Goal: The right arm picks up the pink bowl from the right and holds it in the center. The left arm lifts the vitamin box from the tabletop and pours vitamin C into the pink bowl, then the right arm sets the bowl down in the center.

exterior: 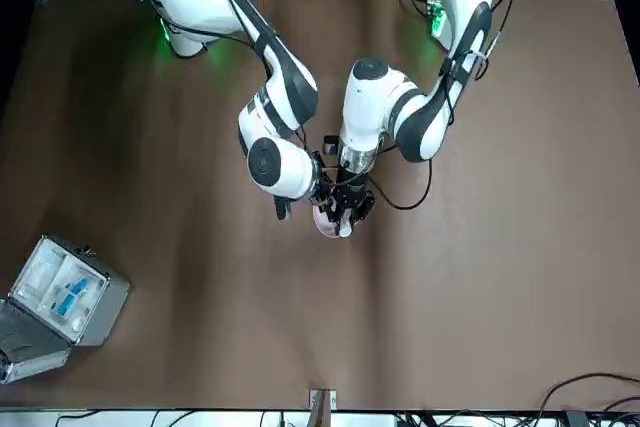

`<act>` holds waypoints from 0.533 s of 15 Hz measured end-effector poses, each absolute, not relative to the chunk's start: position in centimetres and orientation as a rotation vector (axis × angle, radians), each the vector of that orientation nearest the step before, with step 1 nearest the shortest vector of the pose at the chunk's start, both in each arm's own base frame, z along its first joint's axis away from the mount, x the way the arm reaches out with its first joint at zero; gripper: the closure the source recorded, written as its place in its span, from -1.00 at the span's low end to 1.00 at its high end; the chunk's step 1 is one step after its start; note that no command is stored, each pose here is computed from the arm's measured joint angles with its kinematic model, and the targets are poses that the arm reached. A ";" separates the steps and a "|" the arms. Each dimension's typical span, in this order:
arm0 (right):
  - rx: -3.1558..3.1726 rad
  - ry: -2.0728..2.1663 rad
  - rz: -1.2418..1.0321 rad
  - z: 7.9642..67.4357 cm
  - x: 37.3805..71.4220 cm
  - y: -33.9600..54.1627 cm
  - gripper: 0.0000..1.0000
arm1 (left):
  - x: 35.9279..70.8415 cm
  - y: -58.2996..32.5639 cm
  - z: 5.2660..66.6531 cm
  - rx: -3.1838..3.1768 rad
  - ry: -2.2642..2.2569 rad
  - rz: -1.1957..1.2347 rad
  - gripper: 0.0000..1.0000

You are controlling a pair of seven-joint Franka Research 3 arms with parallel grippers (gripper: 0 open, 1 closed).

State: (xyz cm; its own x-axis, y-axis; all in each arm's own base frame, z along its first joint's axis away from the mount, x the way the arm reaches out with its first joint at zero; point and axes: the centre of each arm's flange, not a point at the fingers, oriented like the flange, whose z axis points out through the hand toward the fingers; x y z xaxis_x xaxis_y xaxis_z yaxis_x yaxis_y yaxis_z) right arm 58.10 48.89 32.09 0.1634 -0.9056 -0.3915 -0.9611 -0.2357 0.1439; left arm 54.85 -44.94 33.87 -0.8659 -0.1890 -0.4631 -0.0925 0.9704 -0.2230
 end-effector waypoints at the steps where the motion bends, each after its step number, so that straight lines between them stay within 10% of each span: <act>1: -2.286 1.848 0.607 32.1 58.1 48.9 0.96 | 54.9 -44.9 34.0 -0.200 2.617 -0.269 0.30; 8: -2.285 1.845 0.605 32.2 58.2 48.9 0.96 | 56.7 -42.5 34.6 -0.369 2.618 -0.316 0.30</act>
